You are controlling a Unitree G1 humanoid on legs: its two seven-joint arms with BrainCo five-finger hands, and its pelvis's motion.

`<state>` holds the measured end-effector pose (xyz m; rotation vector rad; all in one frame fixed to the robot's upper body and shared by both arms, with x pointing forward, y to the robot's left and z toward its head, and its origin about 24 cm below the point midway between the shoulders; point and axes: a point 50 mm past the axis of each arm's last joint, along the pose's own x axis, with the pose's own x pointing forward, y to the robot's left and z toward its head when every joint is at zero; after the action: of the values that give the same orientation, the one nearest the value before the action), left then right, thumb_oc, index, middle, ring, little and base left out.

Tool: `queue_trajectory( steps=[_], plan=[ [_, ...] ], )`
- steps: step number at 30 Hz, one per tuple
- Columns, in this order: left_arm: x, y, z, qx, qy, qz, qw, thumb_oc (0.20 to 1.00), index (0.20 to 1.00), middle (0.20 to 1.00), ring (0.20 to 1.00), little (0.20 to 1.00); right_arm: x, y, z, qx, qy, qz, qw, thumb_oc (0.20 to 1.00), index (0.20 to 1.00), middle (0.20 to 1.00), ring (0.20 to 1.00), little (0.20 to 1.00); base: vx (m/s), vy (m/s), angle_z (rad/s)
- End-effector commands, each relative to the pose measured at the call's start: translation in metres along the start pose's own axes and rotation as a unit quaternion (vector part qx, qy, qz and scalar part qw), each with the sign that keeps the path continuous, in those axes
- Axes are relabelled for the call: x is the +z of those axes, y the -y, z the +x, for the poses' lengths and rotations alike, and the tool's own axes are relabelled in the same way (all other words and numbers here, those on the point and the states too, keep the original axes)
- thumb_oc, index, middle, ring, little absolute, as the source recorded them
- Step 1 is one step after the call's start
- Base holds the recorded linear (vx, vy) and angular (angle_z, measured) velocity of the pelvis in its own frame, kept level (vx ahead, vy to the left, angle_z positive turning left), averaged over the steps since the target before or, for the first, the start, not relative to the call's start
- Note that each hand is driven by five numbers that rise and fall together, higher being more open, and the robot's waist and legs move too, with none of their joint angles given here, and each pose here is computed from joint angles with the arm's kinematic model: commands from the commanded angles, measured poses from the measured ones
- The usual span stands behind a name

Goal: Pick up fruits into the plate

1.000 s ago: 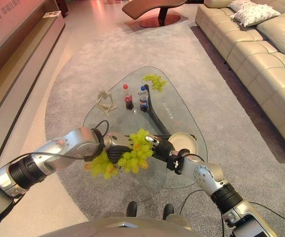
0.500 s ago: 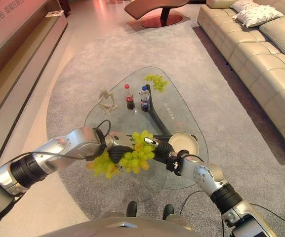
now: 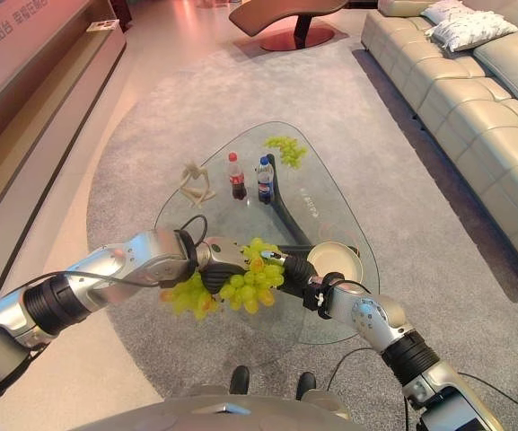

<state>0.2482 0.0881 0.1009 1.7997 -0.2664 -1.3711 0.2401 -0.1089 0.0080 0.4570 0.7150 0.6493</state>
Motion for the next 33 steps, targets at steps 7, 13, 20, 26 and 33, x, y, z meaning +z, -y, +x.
queue_trajectory(
  steps=[7,13,20,26,33],
  plan=[
    [0.003,-0.043,0.005,0.081,0.005,0.04,0.996,0.2,0.2,0.2,0.2,0.2,0.022,-0.042,0.02,0.104,0.035,-0.002,0.994,0.2,0.2,0.2,0.2,0.2,0.0,0.0,0.0],
    [-0.001,-0.035,0.005,0.093,-0.004,0.014,0.996,0.2,0.2,0.2,0.2,0.2,0.025,-0.039,0.015,0.111,0.061,0.016,0.992,0.2,0.2,0.2,0.2,0.2,-0.01,0.0,0.0],
    [-0.009,-0.024,0.004,0.102,-0.015,-0.046,0.994,0.2,0.2,0.2,0.2,0.2,0.031,-0.037,0.011,0.118,0.108,0.062,0.985,0.2,0.2,0.2,0.2,0.2,0.0,0.0,0.0],
    [-0.022,-0.006,0.001,0.12,-0.035,-0.153,0.98,1.0,1.0,1.0,1.0,1.0,0.03,-0.028,0.003,0.129,0.155,0.128,0.971,0.2,0.2,0.2,0.2,0.2,0.0,0.003,0.0],
    [-0.031,0.01,-0.006,0.157,-0.046,-0.254,0.953,1.0,1.0,1.0,1.0,1.0,0.024,-0.017,-0.006,0.132,0.203,0.177,0.954,0.2,0.2,0.2,0.2,0.2,0.0,0.001,0.0]
  ],
)
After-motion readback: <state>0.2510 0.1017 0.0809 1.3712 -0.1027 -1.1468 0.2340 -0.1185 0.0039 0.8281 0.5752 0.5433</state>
